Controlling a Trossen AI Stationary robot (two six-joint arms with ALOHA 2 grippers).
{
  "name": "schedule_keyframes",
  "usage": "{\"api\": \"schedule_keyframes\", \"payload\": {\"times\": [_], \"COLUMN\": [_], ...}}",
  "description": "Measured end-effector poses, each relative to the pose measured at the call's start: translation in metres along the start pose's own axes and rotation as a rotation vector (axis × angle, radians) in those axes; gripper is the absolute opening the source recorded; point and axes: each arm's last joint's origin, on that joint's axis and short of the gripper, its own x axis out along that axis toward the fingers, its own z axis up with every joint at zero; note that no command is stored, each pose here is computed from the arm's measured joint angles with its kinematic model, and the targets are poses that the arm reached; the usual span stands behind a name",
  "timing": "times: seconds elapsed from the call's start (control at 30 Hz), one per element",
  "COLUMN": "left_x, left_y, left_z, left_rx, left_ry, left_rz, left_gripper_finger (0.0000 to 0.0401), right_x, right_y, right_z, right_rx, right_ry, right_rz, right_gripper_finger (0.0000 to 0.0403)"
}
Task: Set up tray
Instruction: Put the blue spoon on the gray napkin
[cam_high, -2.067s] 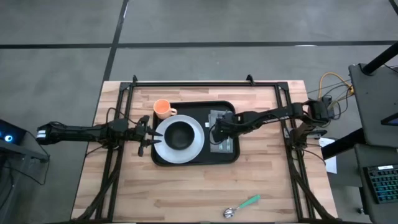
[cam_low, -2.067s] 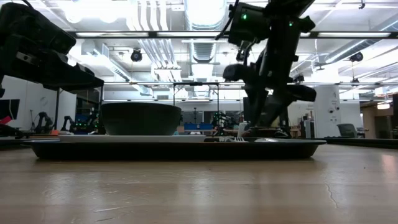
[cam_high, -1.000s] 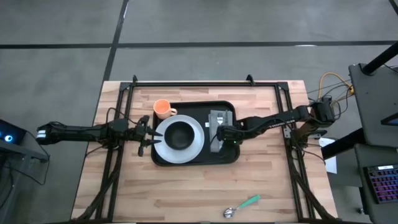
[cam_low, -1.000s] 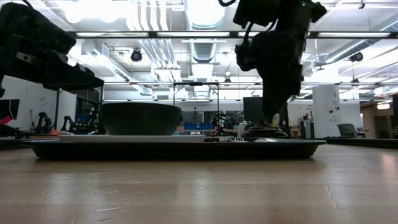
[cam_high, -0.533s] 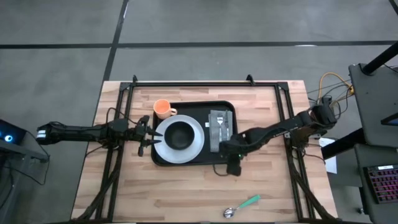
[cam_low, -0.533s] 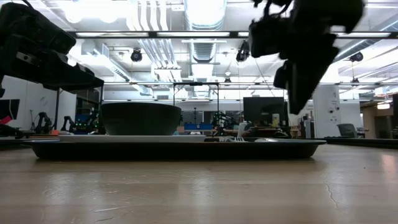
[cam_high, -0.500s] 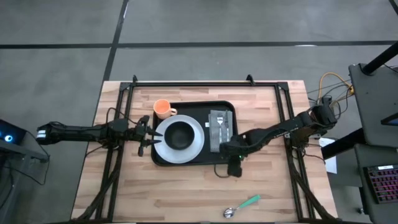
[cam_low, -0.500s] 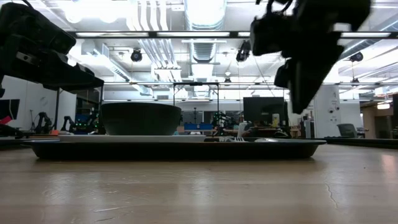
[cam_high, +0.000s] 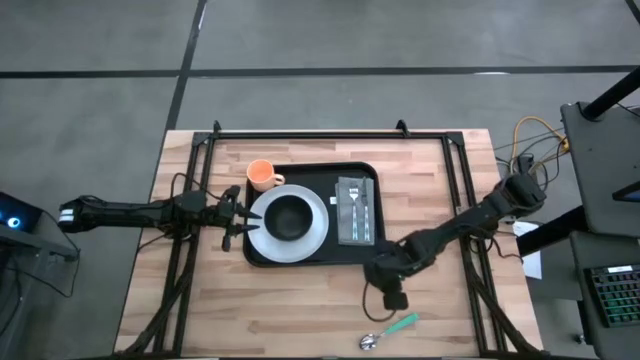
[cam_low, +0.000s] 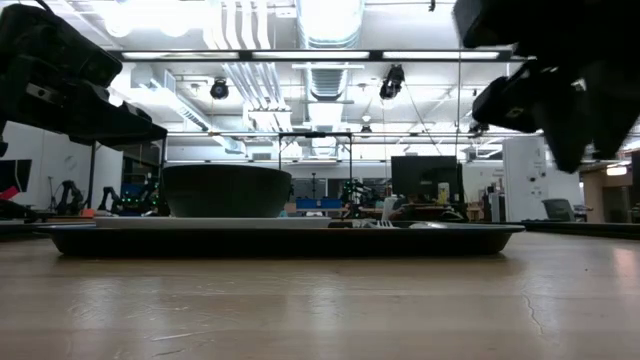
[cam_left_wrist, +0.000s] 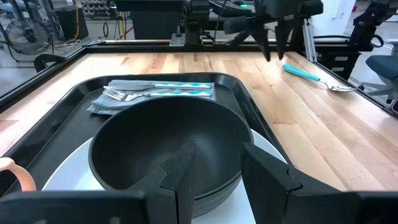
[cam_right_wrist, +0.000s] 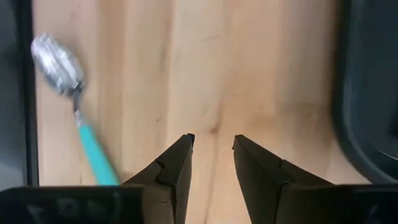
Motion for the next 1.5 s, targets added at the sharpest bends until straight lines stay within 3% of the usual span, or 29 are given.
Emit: {"api": "schedule_keyframes", "payload": {"times": [0.17,0.47,0.8,1.13,1.5], "left_x": [0.000,0.000,0.000,0.000,0.000], "left_y": [0.000,0.000,0.000,0.000,0.000], "left_z": [0.000,0.000,0.000,0.000,0.000], "left_rx": [0.000,0.000,0.000,0.000,0.000], "left_ry": [0.000,0.000,0.000,0.000,0.000], "left_rz": [0.000,0.000,0.000,0.000,0.000], "left_gripper_finger": [0.0105,0.0105,0.0105,0.0105,0.0105], "right_x": [0.002,0.005,0.008,0.037,0.060], "right_y": [0.020,0.055,0.079,0.086,0.090], "right_z": [-0.011,-0.033,-0.038,-0.043,-0.051], "right_rx": [-0.135,-0.260,-0.312,-0.308,-0.329], "right_ry": [0.017,0.030,-0.051,-0.003,0.053], "right_rz": [0.019,0.063,0.134,0.112,0.084], "right_gripper_finger": [0.0114,0.0118,0.0138,0.0157,0.0147]}}
